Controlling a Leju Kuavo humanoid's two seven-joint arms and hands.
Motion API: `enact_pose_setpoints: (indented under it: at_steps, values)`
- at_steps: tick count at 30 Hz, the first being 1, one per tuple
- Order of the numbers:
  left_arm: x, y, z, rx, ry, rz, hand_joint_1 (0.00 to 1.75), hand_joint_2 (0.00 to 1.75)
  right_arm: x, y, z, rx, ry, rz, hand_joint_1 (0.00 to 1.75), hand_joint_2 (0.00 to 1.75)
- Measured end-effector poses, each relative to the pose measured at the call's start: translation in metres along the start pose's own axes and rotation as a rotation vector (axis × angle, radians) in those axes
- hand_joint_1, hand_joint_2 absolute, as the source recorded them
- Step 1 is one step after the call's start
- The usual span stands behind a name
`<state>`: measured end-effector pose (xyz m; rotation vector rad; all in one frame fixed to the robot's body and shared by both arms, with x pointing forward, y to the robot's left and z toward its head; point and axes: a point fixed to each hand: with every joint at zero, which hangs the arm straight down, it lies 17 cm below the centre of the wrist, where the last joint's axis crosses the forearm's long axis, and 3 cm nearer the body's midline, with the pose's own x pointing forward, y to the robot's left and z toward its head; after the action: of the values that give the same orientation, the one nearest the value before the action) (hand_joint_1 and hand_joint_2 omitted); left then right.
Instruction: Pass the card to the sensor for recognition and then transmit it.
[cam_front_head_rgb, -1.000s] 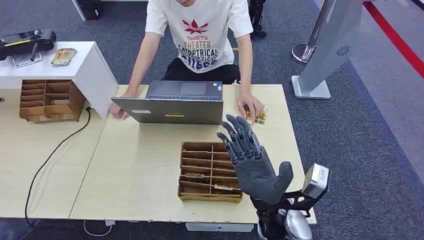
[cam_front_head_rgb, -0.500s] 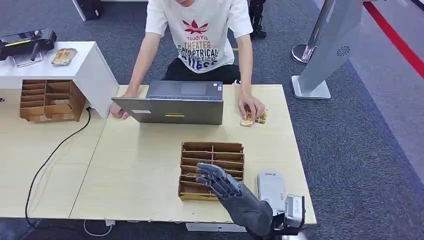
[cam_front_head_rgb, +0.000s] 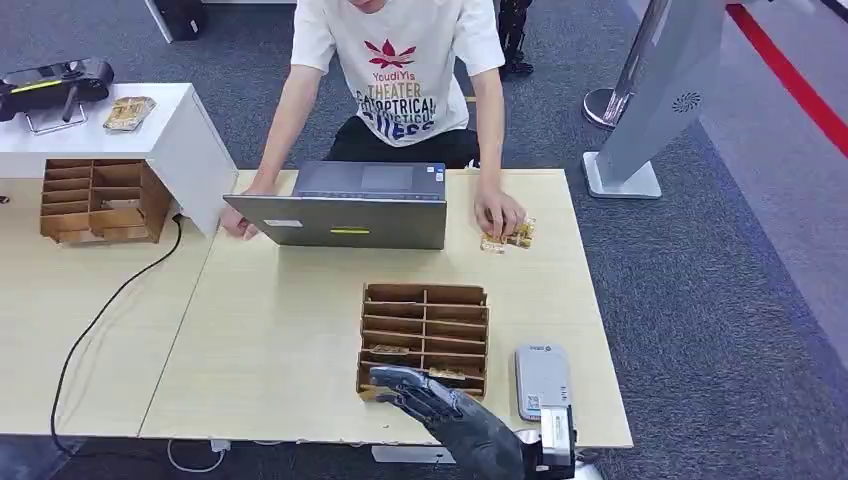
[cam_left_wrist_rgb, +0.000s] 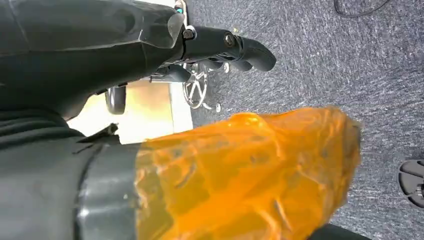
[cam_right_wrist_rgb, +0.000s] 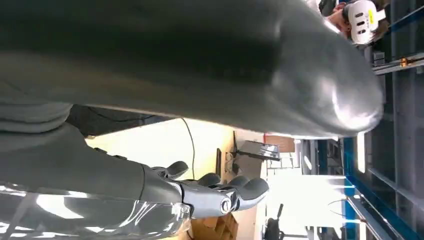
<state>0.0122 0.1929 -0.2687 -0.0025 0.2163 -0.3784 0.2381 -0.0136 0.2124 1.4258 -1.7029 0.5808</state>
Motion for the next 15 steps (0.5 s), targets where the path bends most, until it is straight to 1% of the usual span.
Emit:
enact_pose_setpoints:
  at_steps: [15]
  values:
    - [0.0022,-0.0004,0.0001,-0.004,-0.011,0.010,0.00,0.00,0.0003,-0.0022,-0.0027,0.007,-0.007,-0.027,0.00,0.00]
